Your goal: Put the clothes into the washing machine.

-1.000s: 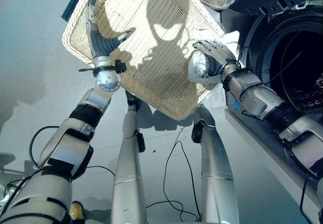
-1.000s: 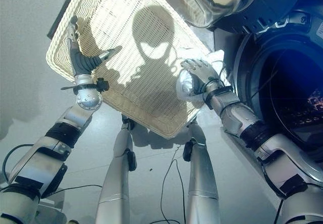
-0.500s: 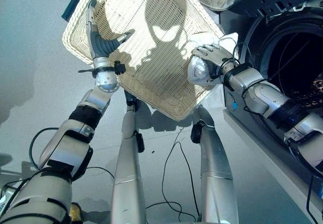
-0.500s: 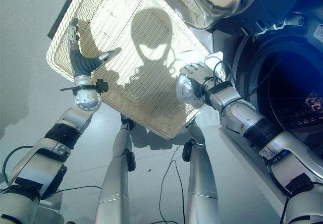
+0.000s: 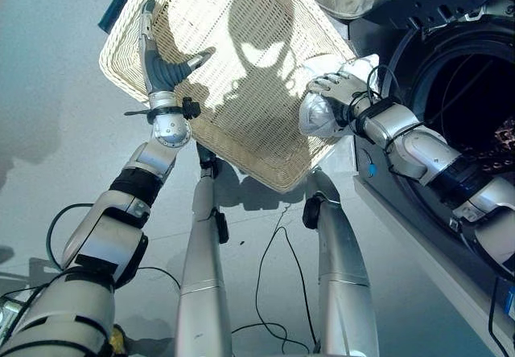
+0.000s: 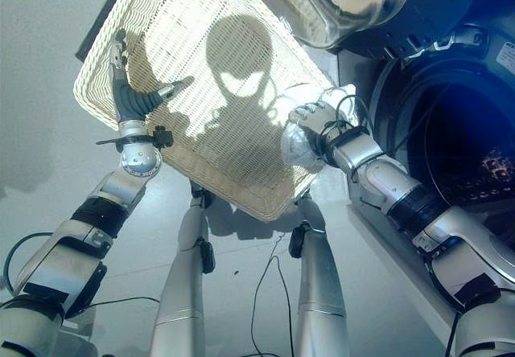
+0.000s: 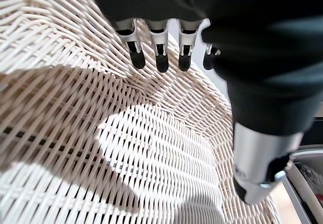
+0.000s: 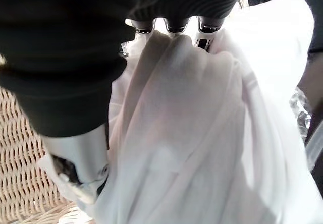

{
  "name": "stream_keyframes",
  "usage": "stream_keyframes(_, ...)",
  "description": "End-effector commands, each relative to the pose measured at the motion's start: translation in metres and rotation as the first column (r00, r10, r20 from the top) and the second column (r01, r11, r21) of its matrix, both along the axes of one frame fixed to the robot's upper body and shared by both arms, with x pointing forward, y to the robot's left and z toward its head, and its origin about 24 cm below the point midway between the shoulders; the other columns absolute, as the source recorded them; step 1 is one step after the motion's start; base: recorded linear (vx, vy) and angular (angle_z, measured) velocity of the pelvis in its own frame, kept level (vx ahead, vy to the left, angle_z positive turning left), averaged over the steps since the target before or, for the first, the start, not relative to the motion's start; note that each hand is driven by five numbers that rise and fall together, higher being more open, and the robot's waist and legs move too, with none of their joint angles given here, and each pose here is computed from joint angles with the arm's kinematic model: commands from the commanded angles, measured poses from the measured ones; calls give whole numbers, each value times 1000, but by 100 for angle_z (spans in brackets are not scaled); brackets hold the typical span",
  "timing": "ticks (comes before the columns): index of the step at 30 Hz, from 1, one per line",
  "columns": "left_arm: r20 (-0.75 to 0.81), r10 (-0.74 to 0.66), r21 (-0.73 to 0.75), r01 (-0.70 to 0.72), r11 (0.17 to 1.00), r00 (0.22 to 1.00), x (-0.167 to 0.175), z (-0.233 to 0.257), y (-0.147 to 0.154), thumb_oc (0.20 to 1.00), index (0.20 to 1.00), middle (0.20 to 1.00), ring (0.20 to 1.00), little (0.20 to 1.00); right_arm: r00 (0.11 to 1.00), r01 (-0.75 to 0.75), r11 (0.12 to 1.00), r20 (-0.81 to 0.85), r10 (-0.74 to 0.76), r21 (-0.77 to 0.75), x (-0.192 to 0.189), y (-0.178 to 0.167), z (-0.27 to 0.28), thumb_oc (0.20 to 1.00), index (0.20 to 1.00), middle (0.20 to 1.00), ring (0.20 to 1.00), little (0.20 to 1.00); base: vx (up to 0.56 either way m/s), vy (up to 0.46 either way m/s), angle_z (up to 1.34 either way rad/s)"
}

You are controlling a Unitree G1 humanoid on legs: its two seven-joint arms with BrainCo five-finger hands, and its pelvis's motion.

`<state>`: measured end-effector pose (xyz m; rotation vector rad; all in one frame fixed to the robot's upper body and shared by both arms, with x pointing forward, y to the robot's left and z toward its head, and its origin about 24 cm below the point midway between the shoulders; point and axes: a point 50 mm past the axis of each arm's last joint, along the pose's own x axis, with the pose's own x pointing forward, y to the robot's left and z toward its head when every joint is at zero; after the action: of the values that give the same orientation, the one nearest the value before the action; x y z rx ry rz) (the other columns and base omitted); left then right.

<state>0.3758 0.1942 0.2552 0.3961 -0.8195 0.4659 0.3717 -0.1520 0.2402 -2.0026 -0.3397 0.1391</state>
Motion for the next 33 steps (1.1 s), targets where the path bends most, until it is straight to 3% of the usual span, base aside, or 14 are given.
stream_keyframes(1,107,-9,7,8,1000,994,-10,17,3,1000,1000,1000,1000,1000,995,40,997,-89,-47,-70,-4,-13,-30,1000,1000,1000,1000,1000,0,0,0)
stream_keyframes(2,108,-7,6,6,1000,994,-9,18,2,1000,1000,1000,1000,1000,995,42,997,-83,-48,-71,-3,-13,-31,200,200,200,200,200,0,0,0)
stream_keyframes(28,123,1,4,-2,1000,992,-9,18,1,1000,1000,1000,1000,1000,998,55,996,-31,-57,-73,2,-22,-32,200,200,200,200,200,0,0,0)
stream_keyframes(32,125,0,4,0,1000,992,-9,18,0,1000,1000,1000,1000,1000,997,57,998,-56,-57,-1,3,-23,-33,200,200,200,200,200,0,0,0)
stream_keyframes(33,125,-2,3,1,1000,992,-9,18,-1,1000,1000,1000,1000,1000,994,61,995,-92,-54,76,3,-23,-35,200,200,200,200,200,0,0,0)
